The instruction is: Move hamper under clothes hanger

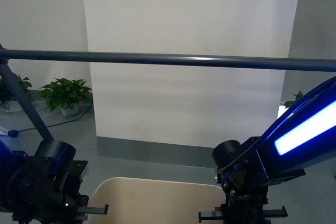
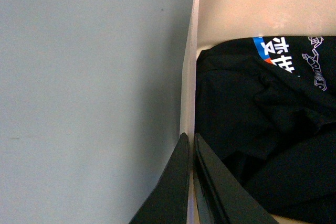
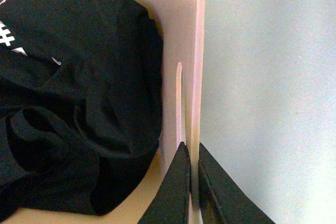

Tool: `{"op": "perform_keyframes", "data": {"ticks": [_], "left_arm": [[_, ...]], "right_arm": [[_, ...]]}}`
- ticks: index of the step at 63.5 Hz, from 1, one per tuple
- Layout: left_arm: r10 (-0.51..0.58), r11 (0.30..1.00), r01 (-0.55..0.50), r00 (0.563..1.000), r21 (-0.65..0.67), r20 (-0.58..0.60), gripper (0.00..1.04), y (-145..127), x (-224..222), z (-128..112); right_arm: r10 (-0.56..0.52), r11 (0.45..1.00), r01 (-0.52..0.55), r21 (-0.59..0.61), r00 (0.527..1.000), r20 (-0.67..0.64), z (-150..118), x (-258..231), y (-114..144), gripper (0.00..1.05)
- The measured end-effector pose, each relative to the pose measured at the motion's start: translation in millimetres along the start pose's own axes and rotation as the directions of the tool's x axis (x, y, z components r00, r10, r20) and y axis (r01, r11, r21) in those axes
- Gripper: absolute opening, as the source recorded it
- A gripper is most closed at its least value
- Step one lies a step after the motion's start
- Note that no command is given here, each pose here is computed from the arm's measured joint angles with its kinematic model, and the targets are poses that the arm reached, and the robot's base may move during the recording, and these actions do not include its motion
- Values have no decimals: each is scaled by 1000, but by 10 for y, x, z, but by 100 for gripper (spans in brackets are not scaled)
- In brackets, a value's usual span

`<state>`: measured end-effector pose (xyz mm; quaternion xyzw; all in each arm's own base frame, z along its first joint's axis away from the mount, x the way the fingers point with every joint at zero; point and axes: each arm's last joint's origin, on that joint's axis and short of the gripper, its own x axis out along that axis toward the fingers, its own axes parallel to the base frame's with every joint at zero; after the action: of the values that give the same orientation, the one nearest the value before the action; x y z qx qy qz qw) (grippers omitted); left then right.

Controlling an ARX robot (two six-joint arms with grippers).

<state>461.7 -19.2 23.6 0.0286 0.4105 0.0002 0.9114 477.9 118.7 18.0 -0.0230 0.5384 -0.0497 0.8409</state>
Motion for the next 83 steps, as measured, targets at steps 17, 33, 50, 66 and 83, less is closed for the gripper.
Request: {"op": "perform_keyframes", "data": {"ticks": [17,33,50,66,83], "left_arm": [[11,1000,-11,1000,-5,0,4,34,0,1],[25,1000,-25,1000,-13,-1,4,85,1,0],[13,1000,-13,1000,-8,0,4,49,0,1],[44,999,-44,999,-25,-3,4,163,4,-5],[-23,1000,23,1000,10,2,4,-67,-6,5]], "right_arm": [[7,1000,-7,-7,1000,0,-9,-7,35,3],[19,1000,-19,-19,1000,-1,-25,-21,99,3],[8,1000,-8,-9,1000,0,-12,-11,49,3],[39,999,-39,-33,999,-3,-47,-39,179,3],[-20,1000,20,7,1000,2,9,10,-48,3]]}}
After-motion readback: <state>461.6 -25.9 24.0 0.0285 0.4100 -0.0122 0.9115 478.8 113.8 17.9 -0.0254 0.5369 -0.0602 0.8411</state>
